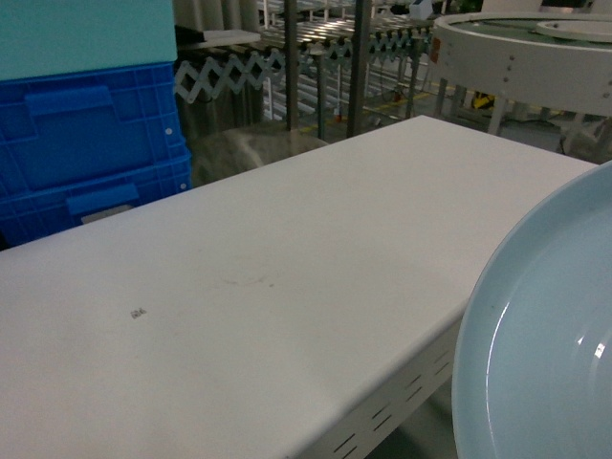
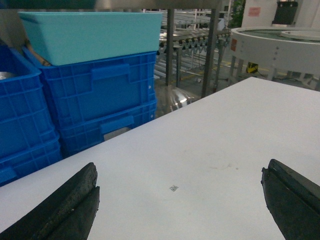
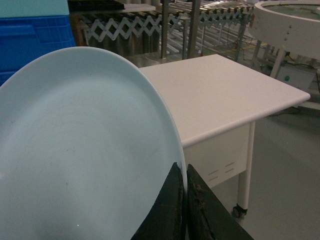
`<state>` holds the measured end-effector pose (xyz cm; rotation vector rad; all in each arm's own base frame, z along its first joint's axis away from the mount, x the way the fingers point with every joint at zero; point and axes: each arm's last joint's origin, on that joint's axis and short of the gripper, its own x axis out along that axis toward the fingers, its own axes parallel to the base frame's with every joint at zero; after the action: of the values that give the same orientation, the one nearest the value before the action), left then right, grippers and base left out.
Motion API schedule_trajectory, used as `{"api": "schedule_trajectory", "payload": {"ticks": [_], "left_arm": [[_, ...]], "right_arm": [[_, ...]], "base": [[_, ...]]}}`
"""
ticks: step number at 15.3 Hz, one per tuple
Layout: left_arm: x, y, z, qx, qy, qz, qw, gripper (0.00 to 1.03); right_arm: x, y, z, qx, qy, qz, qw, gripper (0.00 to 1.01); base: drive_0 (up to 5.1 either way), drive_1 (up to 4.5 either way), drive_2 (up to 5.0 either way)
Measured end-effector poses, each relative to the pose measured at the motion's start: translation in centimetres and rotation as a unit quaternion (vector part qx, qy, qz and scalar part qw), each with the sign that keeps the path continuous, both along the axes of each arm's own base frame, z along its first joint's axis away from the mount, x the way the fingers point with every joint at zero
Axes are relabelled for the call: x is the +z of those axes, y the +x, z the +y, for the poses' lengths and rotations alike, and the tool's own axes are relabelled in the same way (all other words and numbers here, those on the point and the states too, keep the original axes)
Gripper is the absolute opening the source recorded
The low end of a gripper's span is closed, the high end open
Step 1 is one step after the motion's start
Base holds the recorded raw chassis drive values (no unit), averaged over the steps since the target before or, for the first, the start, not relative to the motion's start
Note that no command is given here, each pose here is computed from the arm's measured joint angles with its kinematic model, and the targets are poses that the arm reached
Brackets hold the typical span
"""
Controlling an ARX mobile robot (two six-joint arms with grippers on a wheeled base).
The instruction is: Place blue tray on left shelf second layer neatly
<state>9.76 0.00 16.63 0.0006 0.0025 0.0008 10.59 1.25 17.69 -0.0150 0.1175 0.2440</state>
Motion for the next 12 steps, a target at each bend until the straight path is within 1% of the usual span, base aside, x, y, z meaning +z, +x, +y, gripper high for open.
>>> {"api": "schedule_trajectory", "payload": {"ticks": [12], "left_arm": [[0.0,0.0,0.0,0.0,0.0,0.0,1.0,0.98]], "right_arm": [[0.0,0.0,0.0,0.0,-0.001,0.0,1.0,0.02]], "base": [[-1.7,-1.68,-1.7]]}}
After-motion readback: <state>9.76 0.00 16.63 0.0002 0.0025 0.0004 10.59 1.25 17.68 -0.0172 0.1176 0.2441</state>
